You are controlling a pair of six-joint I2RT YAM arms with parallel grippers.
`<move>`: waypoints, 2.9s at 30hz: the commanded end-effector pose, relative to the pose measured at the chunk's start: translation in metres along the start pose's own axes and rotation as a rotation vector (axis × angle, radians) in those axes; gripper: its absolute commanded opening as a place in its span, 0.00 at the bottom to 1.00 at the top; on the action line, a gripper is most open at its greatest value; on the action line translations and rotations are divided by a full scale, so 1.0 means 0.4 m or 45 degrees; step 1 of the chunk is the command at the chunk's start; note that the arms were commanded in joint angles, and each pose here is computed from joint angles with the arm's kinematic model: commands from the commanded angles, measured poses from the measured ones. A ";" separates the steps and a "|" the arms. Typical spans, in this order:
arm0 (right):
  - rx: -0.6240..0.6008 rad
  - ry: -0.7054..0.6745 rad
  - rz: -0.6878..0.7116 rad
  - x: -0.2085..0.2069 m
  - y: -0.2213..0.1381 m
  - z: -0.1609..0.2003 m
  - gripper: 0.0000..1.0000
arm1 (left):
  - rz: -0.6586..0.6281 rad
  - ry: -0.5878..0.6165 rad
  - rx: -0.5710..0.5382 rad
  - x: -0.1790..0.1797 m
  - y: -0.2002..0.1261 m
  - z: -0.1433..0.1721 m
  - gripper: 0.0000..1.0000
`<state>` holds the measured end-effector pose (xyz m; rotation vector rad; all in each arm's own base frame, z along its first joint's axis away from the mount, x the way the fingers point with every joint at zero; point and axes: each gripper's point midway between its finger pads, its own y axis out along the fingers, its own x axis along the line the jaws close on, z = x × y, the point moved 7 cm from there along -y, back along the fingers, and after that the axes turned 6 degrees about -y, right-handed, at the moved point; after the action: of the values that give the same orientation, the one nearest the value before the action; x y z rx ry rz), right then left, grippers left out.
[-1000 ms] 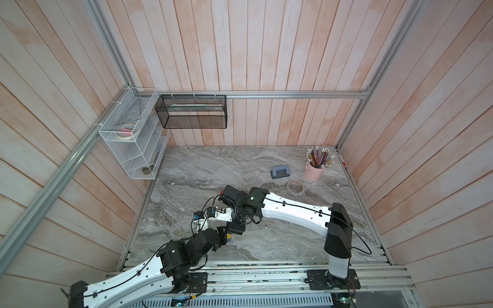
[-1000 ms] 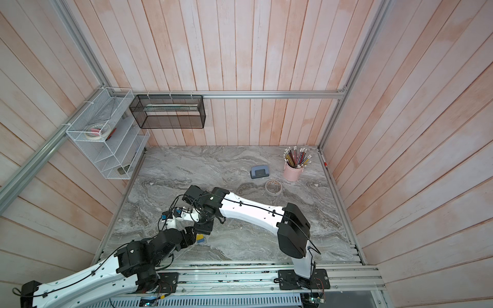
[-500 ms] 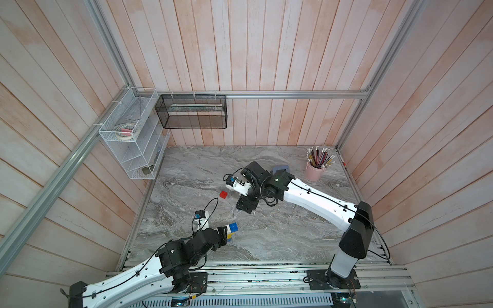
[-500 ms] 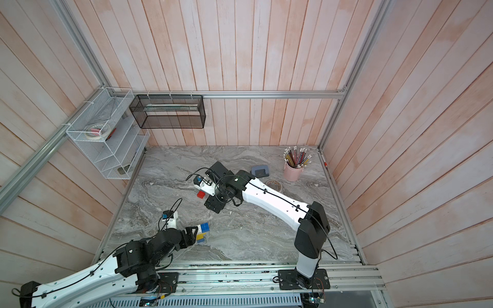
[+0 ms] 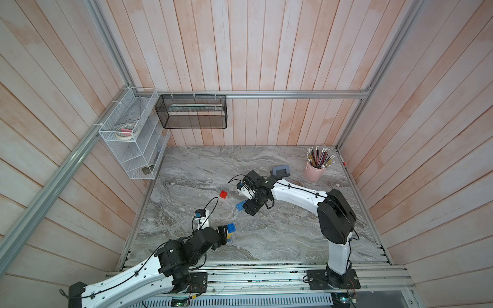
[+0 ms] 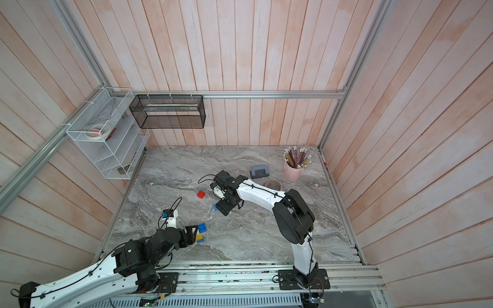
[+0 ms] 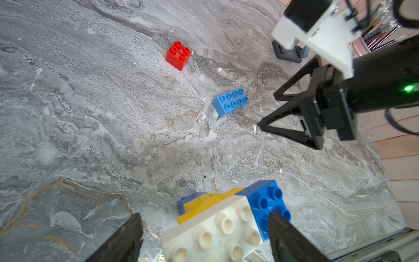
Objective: Assemble a spoon with lego
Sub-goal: Pick up the lego brick from the center of the board.
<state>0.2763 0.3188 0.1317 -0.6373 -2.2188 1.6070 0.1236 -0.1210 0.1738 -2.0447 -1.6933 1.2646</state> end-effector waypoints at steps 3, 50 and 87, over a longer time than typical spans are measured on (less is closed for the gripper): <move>-0.006 0.014 0.006 0.004 0.050 0.000 0.81 | 0.039 -0.050 -0.072 -0.018 -0.043 -0.046 0.88; -0.070 -0.180 0.026 -0.046 0.140 -0.100 0.46 | 0.025 -0.235 0.207 0.028 -0.110 0.019 0.81; -0.053 -0.136 -0.016 -0.043 0.149 -0.063 0.27 | -0.155 -0.122 0.275 0.021 -0.001 0.088 0.41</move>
<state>0.3240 0.3560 0.0973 -0.6071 -2.4075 1.5826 0.0927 -0.1275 0.1495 -1.7489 -1.5383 1.4948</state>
